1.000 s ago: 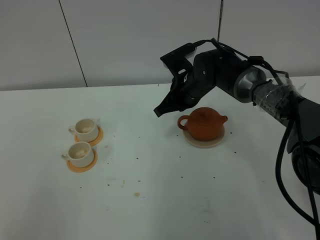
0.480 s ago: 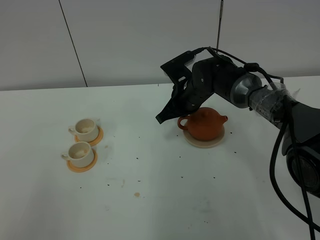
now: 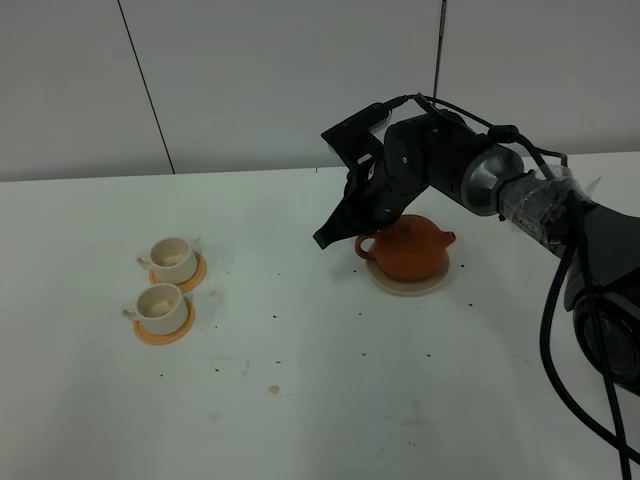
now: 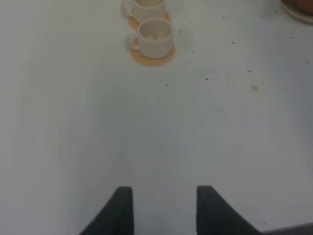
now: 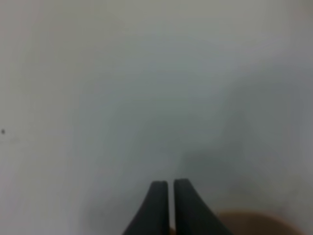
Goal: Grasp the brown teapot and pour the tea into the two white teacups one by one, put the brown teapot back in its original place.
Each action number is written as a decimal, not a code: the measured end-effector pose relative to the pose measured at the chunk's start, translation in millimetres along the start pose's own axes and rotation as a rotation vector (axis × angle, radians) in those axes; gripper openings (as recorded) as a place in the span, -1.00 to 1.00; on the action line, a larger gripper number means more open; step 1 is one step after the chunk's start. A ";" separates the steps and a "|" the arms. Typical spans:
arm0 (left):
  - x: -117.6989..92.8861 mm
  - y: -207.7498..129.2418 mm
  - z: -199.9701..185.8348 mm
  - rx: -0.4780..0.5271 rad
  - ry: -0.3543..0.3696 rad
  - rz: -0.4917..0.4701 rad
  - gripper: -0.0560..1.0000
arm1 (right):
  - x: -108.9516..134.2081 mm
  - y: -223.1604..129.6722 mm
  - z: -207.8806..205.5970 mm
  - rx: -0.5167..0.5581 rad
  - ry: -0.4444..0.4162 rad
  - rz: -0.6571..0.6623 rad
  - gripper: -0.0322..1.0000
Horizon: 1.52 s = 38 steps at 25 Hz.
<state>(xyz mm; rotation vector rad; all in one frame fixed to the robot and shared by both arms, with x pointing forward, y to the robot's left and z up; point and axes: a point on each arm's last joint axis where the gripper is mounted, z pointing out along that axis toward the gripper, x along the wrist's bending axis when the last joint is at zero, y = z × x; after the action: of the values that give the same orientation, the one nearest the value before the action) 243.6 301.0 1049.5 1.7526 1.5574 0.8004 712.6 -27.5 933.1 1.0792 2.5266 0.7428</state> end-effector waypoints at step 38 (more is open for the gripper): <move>0.0 0.0 0.0 0.000 0.000 0.000 -0.19 | 2.6 1.4 -16.3 0.126 0.049 -0.007 -0.87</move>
<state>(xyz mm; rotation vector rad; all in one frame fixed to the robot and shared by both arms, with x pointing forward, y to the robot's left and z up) 243.6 301.0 1049.5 1.7526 1.5574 0.8004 704.3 -30.3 947.2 1.1044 2.6480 0.6224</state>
